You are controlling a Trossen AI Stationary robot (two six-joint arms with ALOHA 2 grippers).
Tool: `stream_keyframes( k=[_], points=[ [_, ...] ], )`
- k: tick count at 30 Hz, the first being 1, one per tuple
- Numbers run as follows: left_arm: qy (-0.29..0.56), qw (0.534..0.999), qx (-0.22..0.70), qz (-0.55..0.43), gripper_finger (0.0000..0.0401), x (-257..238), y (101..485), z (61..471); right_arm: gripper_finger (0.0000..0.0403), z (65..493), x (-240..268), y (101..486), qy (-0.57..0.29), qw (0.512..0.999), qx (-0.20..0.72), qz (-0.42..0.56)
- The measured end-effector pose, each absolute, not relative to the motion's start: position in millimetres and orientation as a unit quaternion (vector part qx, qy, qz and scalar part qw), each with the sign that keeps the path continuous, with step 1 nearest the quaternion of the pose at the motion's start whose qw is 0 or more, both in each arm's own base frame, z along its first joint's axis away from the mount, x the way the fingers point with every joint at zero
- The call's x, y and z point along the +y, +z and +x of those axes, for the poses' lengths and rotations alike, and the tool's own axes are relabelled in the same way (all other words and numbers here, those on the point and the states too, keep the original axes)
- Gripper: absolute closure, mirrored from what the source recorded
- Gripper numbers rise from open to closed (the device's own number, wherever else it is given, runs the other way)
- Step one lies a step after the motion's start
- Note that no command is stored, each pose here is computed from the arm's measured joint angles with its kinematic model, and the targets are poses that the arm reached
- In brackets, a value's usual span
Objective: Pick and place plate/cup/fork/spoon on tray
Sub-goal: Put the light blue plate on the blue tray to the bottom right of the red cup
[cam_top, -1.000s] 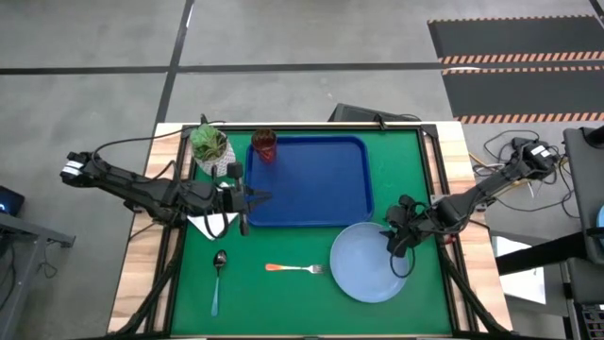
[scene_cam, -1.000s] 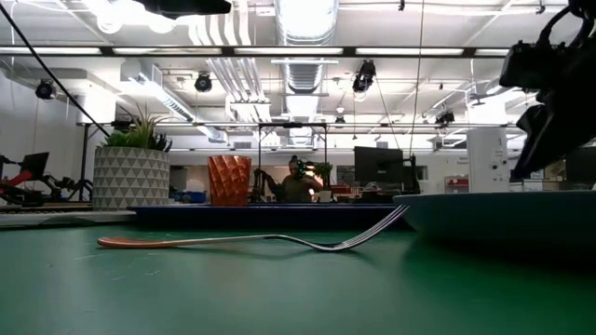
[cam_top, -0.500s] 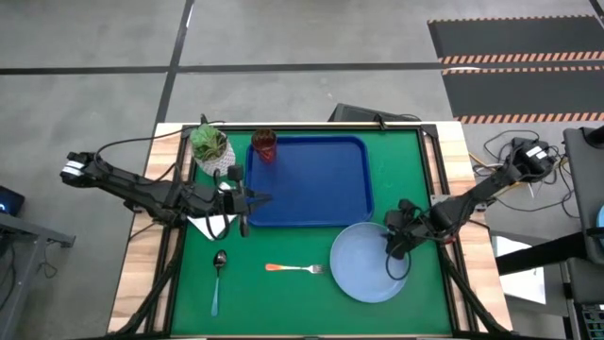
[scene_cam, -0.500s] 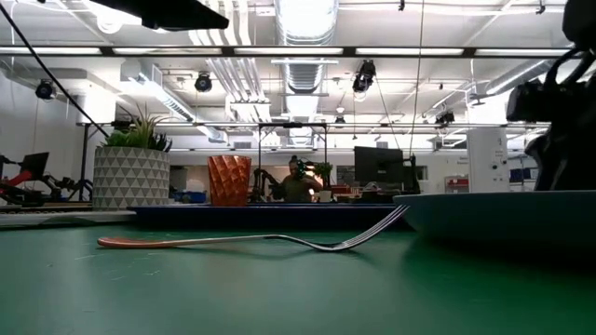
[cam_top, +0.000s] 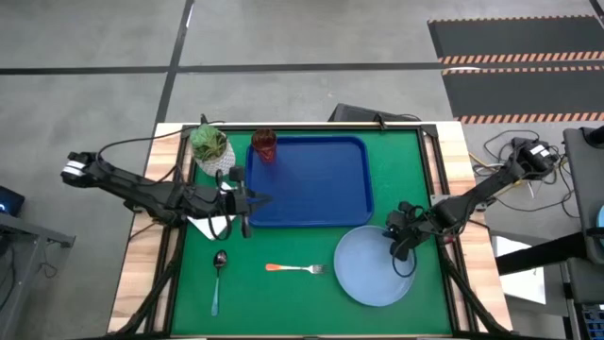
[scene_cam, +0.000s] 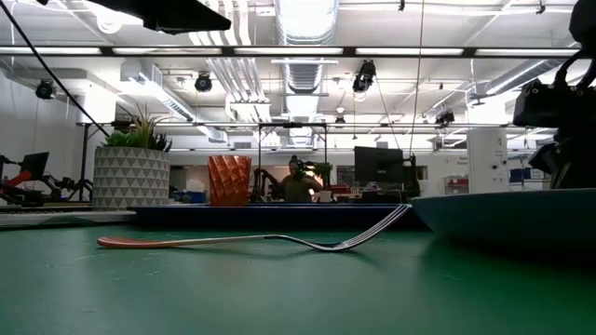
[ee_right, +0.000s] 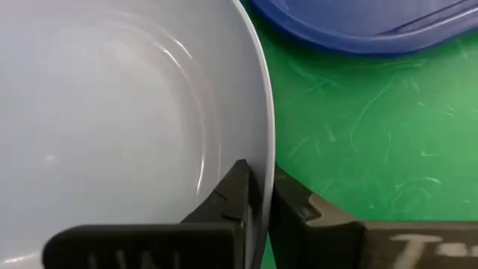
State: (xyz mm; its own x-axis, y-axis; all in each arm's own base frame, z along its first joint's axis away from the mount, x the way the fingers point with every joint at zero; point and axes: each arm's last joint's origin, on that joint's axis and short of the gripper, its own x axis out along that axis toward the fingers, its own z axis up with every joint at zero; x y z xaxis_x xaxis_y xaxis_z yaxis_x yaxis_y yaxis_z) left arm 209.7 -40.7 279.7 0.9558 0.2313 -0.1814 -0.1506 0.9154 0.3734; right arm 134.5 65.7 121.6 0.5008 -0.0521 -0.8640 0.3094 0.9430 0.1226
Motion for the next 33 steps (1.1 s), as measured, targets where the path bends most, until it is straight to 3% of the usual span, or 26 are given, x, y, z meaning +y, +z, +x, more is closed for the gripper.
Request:
stream_keyframes(
  k=[12,23,28,33],
  points=[
    [0.098,0.972,0.114,0.181,0.0398,-42.0,275.2,214.4,0.0393,122.4,61.5,167.8,-0.087,0.847,0.486,0.2],
    [0.098,0.972,0.112,0.182,0.0398,-41.9,275.7,213.7,0.0394,144.4,46.7,208.4,-0.161,0.885,0.331,0.286],
    [0.096,0.967,0.112,0.206,0.0398,-41.8,276.7,213.2,0.0394,174.9,32.4,223.5,-0.171,0.909,0.226,0.305],
    [0.097,0.967,0.099,0.214,0.0398,-41.5,280.4,212.4,0.0394,208.7,0.7,227.4,-0.238,0.909,0.163,0.3]
  ],
)
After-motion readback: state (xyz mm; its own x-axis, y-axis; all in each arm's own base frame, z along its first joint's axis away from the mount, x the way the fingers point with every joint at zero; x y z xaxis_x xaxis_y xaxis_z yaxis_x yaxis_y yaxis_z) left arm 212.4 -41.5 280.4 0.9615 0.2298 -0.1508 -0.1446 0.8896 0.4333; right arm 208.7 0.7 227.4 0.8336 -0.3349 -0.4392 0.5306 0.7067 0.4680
